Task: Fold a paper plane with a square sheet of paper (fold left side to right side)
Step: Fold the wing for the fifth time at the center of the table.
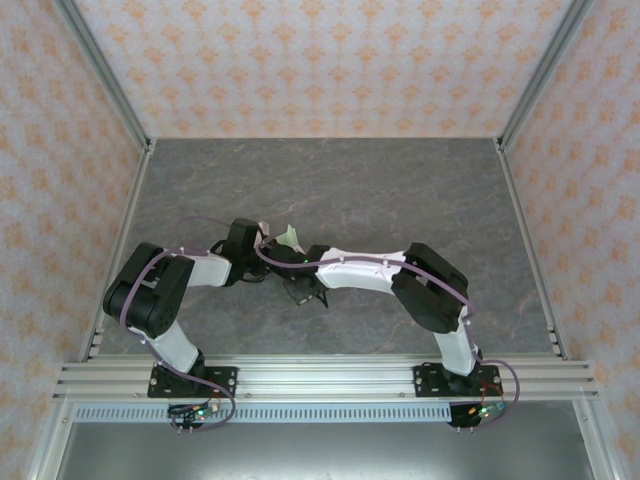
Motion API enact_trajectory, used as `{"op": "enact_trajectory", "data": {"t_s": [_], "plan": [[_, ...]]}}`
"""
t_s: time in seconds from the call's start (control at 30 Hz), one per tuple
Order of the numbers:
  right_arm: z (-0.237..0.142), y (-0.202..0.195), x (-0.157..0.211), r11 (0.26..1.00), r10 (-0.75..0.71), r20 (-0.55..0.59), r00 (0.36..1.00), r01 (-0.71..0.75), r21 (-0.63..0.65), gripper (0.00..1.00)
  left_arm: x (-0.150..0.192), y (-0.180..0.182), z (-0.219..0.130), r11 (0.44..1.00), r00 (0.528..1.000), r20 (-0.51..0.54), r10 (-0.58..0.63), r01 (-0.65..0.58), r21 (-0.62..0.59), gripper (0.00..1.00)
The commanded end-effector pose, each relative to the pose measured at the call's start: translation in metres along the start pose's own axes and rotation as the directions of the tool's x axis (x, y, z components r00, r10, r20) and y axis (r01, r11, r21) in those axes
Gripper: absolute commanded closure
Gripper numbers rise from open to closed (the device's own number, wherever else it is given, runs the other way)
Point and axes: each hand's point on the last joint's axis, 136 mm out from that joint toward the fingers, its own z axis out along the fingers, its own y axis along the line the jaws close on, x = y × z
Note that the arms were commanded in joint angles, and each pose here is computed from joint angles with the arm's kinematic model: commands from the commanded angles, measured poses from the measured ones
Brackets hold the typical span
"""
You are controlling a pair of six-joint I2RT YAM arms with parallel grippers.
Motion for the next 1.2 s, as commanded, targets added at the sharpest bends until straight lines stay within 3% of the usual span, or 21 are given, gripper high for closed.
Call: {"op": "enact_trajectory", "data": {"t_s": [0.0, 0.23, 0.33, 0.53, 0.7, 0.8, 0.9, 1.17], "plan": [[0.000, 0.001, 0.018, 0.999, -0.044, -0.056, 0.997, 0.045, 0.014, 0.85, -0.006, 0.004, 0.002, 1.000, 1.000, 0.015, 0.013, -0.013, -0.025, 1.00], [-0.041, 0.011, -0.010, 0.994, 0.001, 0.090, 0.996, 0.009, -0.112, 0.65, -0.006, 0.002, -0.002, 0.999, 0.999, 0.010, 0.038, -0.038, -0.028, 1.00], [-0.055, 0.008, -0.018, 0.976, 0.067, 0.123, 0.990, -0.040, -0.213, 0.62, -0.006, 0.001, -0.003, 0.998, 0.999, 0.010, 0.048, -0.047, -0.031, 1.00], [-0.064, -0.015, -0.033, 0.850, 0.317, 0.111, 0.942, -0.231, -0.473, 0.65, -0.008, 0.000, -0.003, 0.998, 0.998, 0.007, 0.061, -0.061, -0.032, 1.00], [-0.064, -0.034, -0.044, 0.740, 0.460, 0.084, 0.884, -0.329, -0.587, 0.72, -0.009, 0.000, -0.005, 0.997, 0.997, 0.007, 0.075, -0.074, -0.037, 1.00], [-0.061, -0.037, -0.053, 0.640, 0.543, 0.047, 0.839, -0.377, -0.669, 0.72, -0.010, 0.001, -0.006, 0.996, 0.997, 0.006, 0.078, -0.078, -0.037, 1.00], [-0.055, -0.039, -0.065, 0.550, 0.605, 0.007, 0.796, -0.411, -0.727, 0.59, -0.011, 0.001, -0.009, 0.996, 0.997, 0.005, 0.083, -0.083, -0.040, 1.00], [-0.040, -0.048, -0.109, 0.491, 0.679, -0.015, 0.734, -0.469, -0.734, 0.35, -0.009, 0.003, -0.010, 0.995, 0.996, 0.000, 0.089, -0.089, -0.043, 1.00]]}}
